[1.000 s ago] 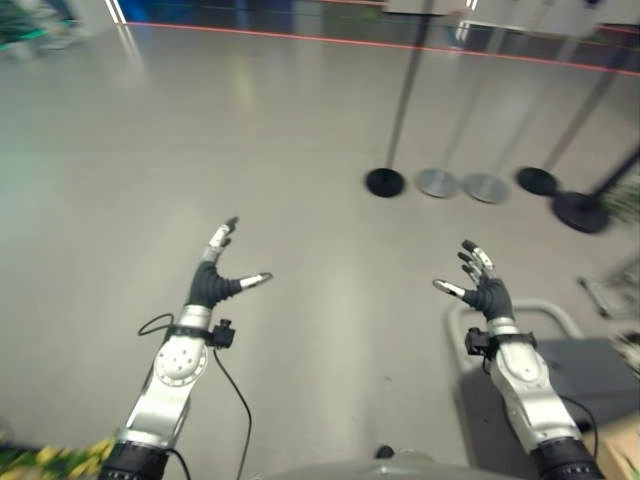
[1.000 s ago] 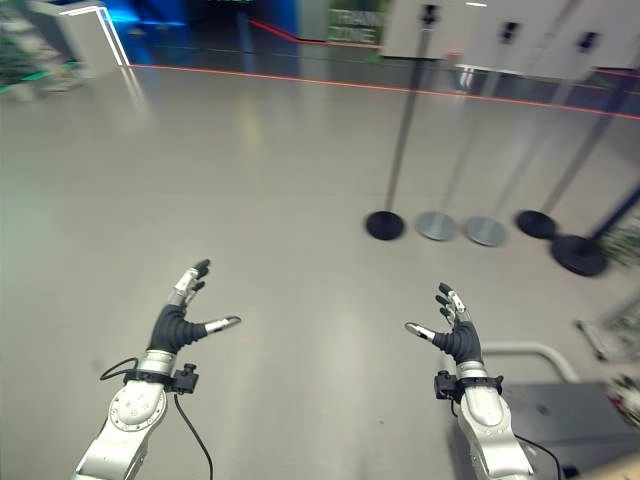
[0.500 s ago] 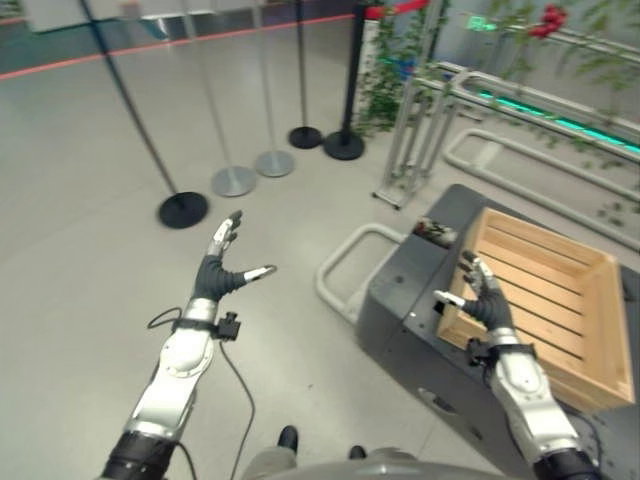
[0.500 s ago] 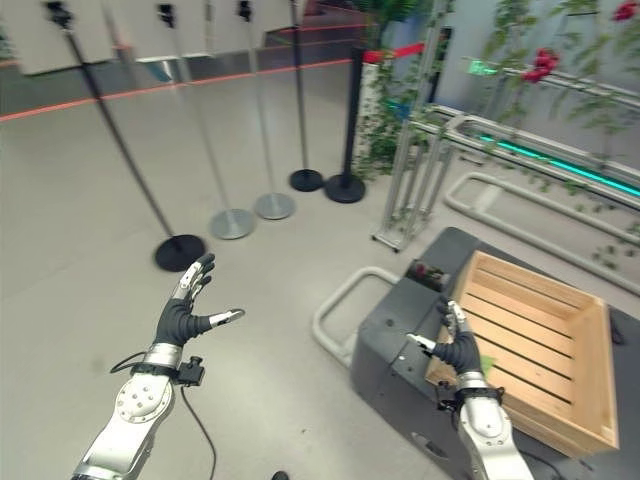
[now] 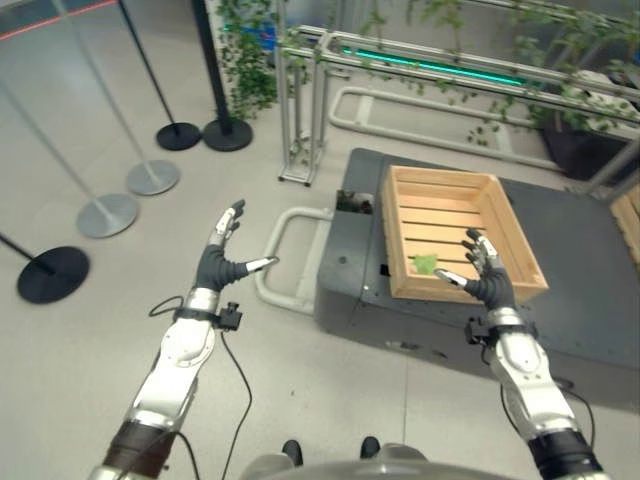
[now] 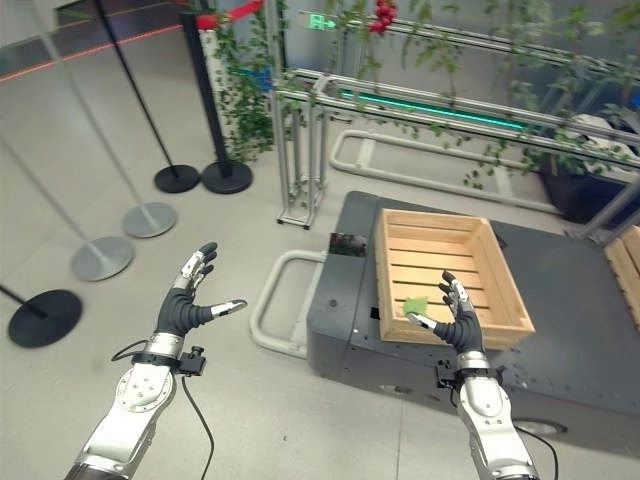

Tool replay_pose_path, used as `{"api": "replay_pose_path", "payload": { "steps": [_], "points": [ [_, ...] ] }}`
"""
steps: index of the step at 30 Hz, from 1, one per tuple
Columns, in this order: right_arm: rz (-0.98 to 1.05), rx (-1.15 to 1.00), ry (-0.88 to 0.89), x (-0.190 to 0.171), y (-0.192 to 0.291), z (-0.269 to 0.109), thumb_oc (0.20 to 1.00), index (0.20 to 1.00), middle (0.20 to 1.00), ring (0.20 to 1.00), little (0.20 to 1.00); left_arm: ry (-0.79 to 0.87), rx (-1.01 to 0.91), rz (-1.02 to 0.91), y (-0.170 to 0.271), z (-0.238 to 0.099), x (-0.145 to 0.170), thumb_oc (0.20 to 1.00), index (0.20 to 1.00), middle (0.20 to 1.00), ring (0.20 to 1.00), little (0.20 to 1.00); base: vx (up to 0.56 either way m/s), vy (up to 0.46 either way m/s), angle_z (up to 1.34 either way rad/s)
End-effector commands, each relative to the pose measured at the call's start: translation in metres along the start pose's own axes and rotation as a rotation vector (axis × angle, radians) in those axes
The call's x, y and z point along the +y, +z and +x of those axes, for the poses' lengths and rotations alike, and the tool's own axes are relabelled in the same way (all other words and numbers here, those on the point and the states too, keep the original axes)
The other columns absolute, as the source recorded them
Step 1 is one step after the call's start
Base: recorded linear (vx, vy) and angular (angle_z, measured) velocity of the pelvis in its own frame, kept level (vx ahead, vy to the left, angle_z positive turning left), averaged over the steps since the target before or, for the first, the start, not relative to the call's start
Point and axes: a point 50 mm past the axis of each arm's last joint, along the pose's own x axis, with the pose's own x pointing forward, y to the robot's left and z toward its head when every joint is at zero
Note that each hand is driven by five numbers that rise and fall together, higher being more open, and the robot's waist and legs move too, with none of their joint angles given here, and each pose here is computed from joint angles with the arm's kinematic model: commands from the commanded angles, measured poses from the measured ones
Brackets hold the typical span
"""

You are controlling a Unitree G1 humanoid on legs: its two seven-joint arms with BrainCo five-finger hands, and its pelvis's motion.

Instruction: Pick up the fruits from the basket on one side to the basket on the other side

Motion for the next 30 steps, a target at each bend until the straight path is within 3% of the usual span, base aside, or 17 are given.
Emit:
{"api": "replay_pose_path", "payload": {
  "steps": [1,14,23,30],
  "points": [
    [-0.012,-0.131,-0.084,-0.013,0.026,0.014,1.0,1.0,1.0,1.0,1.0,0.023,-0.114,0.009,0.021,0.003,0.007,1.0,1.0,1.0,1.0,1.0,0.07,0.038,0.0],
    [-0.021,-0.099,-0.15,-0.02,0.017,0.007,1.0,1.0,1.0,1.0,1.0,0.09,-0.079,0.087,0.013,-0.006,0.025,1.0,1.0,1.0,1.0,1.0,0.07,0.023,-0.25],
    [-0.085,-0.125,-0.175,-0.028,0.023,0.008,1.0,1.0,1.0,1.0,1.0,0.158,-0.087,0.1,0.013,-0.004,0.038,1.0,1.0,1.0,1.0,1.0,0.25,-0.333,0.35],
    [-0.143,-0.208,-0.075,-0.023,0.044,0.02,1.0,1.0,1.0,1.0,1.0,0.229,-0.074,0.005,0.01,-0.004,0.041,1.0,1.0,1.0,1.0,1.0,0.2,-0.508,0.22]
  ]
}}
